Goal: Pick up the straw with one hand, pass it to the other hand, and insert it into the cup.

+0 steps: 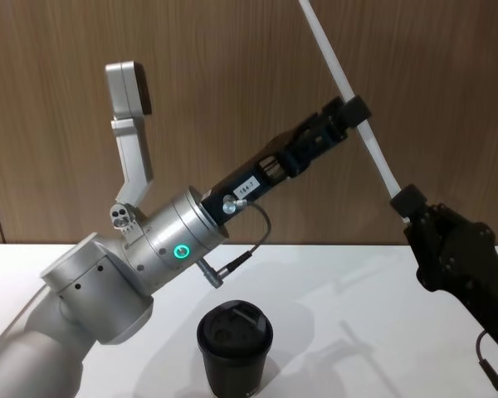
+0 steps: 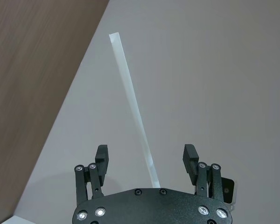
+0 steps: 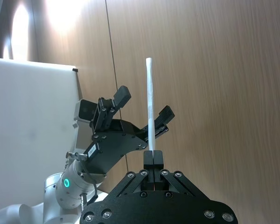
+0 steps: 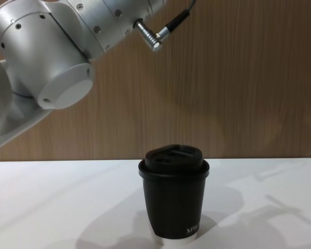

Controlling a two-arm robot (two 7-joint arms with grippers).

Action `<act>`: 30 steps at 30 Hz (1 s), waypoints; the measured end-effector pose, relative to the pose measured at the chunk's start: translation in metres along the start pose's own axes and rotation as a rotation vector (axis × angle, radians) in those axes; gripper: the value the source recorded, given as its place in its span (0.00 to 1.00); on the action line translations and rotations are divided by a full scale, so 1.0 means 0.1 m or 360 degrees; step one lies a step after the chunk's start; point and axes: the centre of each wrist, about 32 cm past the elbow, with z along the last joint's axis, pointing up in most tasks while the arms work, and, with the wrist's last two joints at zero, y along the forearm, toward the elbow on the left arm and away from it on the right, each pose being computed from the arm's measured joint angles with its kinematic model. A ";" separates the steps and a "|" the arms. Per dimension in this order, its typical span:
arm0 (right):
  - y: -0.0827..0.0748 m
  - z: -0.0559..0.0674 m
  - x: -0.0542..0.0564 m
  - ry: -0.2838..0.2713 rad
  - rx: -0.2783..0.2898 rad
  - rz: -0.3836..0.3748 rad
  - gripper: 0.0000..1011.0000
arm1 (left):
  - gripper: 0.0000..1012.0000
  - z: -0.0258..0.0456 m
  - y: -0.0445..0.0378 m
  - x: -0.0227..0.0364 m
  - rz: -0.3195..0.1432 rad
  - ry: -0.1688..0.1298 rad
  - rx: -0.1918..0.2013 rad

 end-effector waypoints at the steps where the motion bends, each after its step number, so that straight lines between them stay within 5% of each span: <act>1: 0.00 0.00 0.00 0.0000 0.0000 0.0000 0.01 | 0.99 0.000 -0.003 0.004 -0.0001 0.0002 0.0000; 30: 0.00 0.00 0.00 0.0000 0.0000 0.0000 0.01 | 0.99 -0.021 -0.048 0.040 -0.0032 0.0002 0.0011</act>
